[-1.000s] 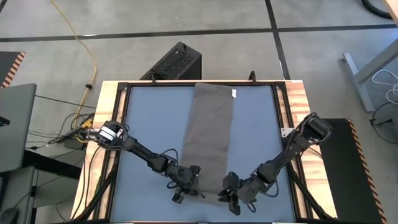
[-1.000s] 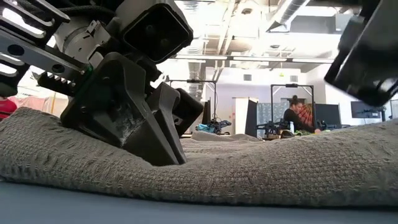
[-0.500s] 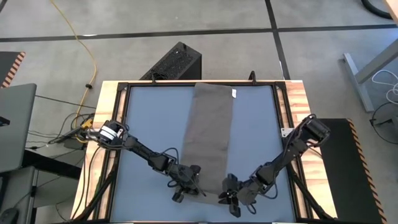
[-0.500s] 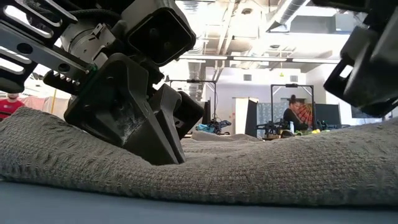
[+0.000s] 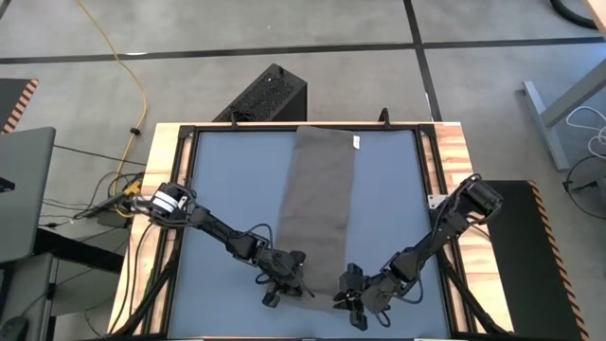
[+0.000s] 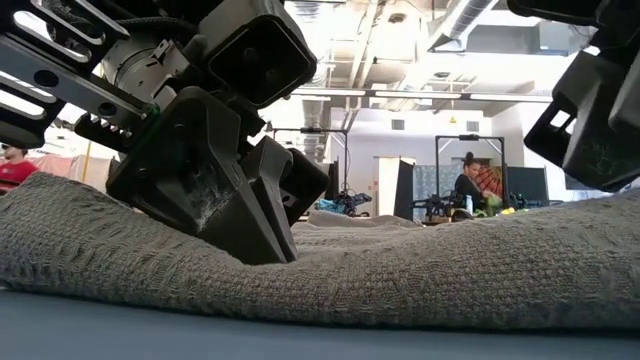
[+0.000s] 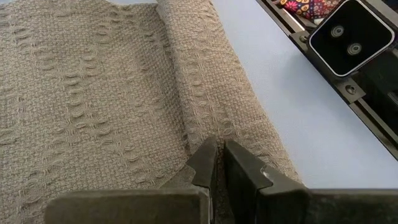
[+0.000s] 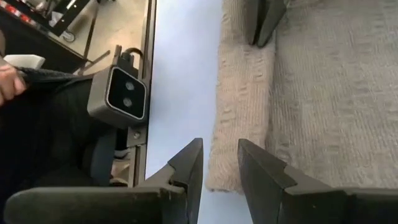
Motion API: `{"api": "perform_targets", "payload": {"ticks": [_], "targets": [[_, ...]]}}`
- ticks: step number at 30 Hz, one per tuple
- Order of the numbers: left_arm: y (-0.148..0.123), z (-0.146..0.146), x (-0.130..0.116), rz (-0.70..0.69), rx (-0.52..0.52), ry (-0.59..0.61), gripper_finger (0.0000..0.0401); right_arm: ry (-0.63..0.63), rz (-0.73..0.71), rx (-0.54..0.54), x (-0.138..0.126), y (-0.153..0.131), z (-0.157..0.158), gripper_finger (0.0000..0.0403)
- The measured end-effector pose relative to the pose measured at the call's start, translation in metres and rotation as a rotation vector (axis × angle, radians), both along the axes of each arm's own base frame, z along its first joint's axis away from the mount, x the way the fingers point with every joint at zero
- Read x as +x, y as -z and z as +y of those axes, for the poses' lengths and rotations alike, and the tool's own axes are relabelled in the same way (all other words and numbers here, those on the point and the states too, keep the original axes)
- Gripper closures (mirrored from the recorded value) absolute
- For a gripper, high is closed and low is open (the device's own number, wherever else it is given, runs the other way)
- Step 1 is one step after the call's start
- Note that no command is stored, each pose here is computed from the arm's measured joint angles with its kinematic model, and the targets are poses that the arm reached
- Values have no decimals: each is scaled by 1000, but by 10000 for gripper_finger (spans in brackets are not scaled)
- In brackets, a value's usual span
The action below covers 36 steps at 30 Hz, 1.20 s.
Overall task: Roll towel
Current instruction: Roll the gray towel
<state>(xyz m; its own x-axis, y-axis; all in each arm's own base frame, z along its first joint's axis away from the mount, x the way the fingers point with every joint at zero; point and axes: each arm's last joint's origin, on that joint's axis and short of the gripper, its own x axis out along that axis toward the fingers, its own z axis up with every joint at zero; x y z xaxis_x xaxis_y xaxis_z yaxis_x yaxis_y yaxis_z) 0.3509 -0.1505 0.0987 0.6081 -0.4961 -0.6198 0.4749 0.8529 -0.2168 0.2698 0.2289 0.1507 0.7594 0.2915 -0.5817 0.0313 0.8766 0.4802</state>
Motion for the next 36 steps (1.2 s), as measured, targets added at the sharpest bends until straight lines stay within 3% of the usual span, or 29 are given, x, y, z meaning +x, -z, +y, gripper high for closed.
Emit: {"api": "perform_targets", "payload": {"ticks": [7,16,24,29,36], "targets": [[0,1,1,-1,1,-3,383,13,17,-45,-1,4,-2,276],[-1,6,2,7,-13,3,383,49,94,-52,7,38,-3,276],[-39,11,-8,-25,47,13,383,66,105,-72,7,43,-5,276],[-49,14,-18,32,100,19,383,68,105,-72,7,43,-5,276],[-72,-14,-45,-101,193,118,399,81,111,-58,8,44,-5,276]]}}
